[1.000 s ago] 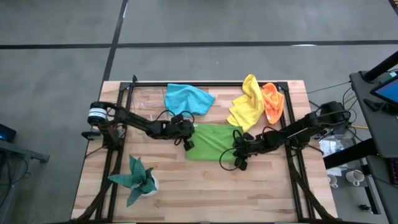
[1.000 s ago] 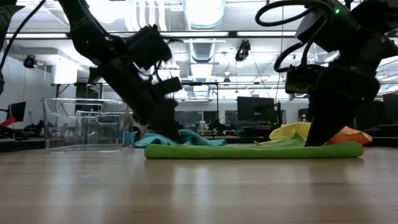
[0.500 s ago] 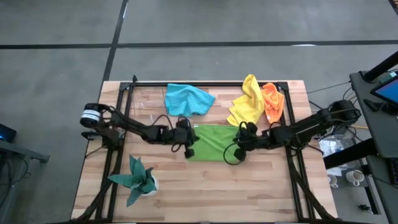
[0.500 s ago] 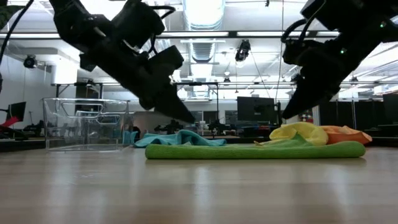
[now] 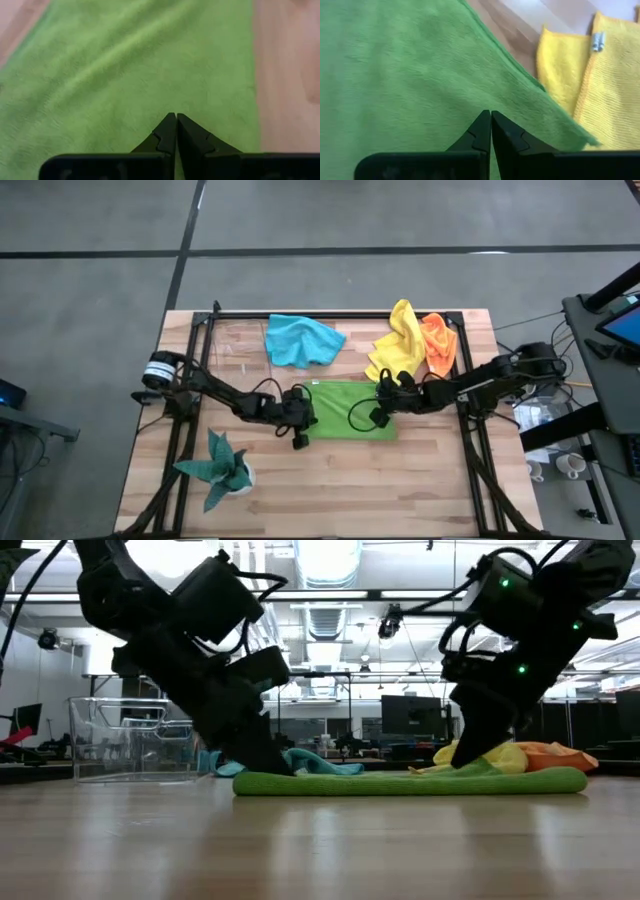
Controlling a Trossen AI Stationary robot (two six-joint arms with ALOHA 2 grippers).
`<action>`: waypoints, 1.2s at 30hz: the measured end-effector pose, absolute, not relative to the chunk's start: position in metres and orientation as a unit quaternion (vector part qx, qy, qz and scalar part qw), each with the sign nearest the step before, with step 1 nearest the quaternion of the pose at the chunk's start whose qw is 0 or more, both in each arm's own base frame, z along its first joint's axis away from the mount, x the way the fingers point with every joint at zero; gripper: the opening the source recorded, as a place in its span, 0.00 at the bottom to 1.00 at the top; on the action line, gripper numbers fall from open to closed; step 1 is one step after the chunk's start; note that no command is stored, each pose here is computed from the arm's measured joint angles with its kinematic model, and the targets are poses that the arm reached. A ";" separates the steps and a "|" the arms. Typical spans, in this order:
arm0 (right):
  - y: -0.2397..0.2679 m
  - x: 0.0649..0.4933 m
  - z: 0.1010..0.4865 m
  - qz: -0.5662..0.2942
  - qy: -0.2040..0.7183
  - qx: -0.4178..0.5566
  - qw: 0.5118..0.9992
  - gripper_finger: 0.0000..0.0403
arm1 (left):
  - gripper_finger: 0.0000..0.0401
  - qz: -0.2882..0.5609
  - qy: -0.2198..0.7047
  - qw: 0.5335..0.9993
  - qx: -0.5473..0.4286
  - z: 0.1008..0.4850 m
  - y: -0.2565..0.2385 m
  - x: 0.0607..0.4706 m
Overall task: Roll microfiber towels into tight, uniform cylinder then place into a basket
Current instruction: Fold the green microfiber towel
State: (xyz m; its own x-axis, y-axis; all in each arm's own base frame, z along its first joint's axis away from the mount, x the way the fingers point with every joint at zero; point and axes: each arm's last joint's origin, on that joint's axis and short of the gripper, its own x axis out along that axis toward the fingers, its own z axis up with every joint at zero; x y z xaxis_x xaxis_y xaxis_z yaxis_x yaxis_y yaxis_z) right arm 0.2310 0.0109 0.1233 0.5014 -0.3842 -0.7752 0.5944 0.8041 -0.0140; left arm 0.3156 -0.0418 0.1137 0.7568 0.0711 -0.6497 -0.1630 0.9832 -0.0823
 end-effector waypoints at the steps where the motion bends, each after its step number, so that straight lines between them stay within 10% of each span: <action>1: 0.010 0.230 0.124 -0.286 0.410 0.126 0.857 0.02 | 0.00 0.063 0.346 0.933 -0.071 0.113 -0.043 0.315; 22: -0.031 0.199 0.126 -0.391 0.504 0.173 0.751 0.02 | 0.00 0.053 0.374 0.924 -0.060 0.118 -0.048 0.304; 36: -0.092 0.221 0.125 -0.408 0.424 0.160 0.792 0.02 | 0.00 0.056 0.369 0.926 -0.060 0.119 -0.048 0.305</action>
